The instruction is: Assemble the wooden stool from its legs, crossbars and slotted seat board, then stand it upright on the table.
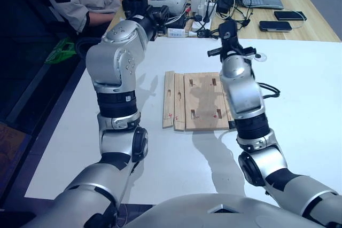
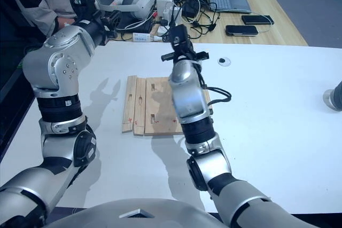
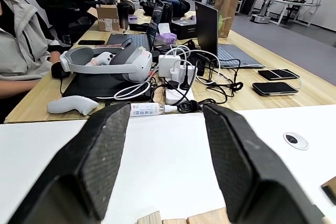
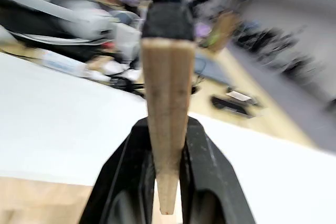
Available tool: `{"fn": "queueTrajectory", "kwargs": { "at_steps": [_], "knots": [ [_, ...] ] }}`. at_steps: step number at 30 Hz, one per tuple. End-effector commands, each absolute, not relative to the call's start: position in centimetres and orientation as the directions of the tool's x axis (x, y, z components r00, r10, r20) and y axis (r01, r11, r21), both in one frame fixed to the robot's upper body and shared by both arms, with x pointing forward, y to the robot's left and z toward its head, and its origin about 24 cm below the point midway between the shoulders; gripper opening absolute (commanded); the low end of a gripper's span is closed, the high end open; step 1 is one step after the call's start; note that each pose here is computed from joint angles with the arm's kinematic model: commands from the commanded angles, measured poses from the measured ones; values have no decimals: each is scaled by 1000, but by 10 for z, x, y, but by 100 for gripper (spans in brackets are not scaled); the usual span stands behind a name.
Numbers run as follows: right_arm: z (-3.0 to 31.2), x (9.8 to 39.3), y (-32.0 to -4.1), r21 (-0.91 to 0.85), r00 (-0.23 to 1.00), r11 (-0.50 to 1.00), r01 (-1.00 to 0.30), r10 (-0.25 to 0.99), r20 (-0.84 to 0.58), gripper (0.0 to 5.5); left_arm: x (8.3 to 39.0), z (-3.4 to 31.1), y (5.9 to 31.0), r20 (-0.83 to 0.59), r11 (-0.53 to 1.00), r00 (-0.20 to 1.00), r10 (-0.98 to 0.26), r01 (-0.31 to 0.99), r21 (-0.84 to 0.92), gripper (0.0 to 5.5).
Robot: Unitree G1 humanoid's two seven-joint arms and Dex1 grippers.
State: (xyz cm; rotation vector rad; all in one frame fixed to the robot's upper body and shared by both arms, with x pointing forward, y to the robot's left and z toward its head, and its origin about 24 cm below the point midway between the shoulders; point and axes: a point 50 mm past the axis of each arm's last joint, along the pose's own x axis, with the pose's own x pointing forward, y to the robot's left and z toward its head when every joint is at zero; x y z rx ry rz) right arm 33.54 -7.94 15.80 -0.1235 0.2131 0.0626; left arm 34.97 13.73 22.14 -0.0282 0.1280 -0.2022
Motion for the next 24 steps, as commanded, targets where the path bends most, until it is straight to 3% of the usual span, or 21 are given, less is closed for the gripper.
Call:
{"fn": "queueTrajectory", "kwargs": {
  "at_steps": [1,4,8,12,17,24],
  "knots": [
    [143,312,-128,47,948,991,-122,131,-290,38,335,208,142,-174,978,963,-207,203,-39,254],
    [128,283,-144,58,909,986,-159,169,-382,38,327,198,151,-216,982,958,-186,183,-33,254],
    [119,253,-137,213,853,954,-213,288,-436,38,324,198,155,-227,982,956,-186,187,-19,254],
    [125,257,-122,299,873,927,-225,328,-361,38,324,199,153,-229,978,951,-207,210,-12,254],
    [119,271,-126,243,909,960,-141,223,-351,38,319,197,147,-153,960,951,-269,250,-128,254],
    [100,277,-133,199,908,973,-115,185,-377,38,311,173,148,-128,957,975,-180,143,-254,254]
  ]
}}
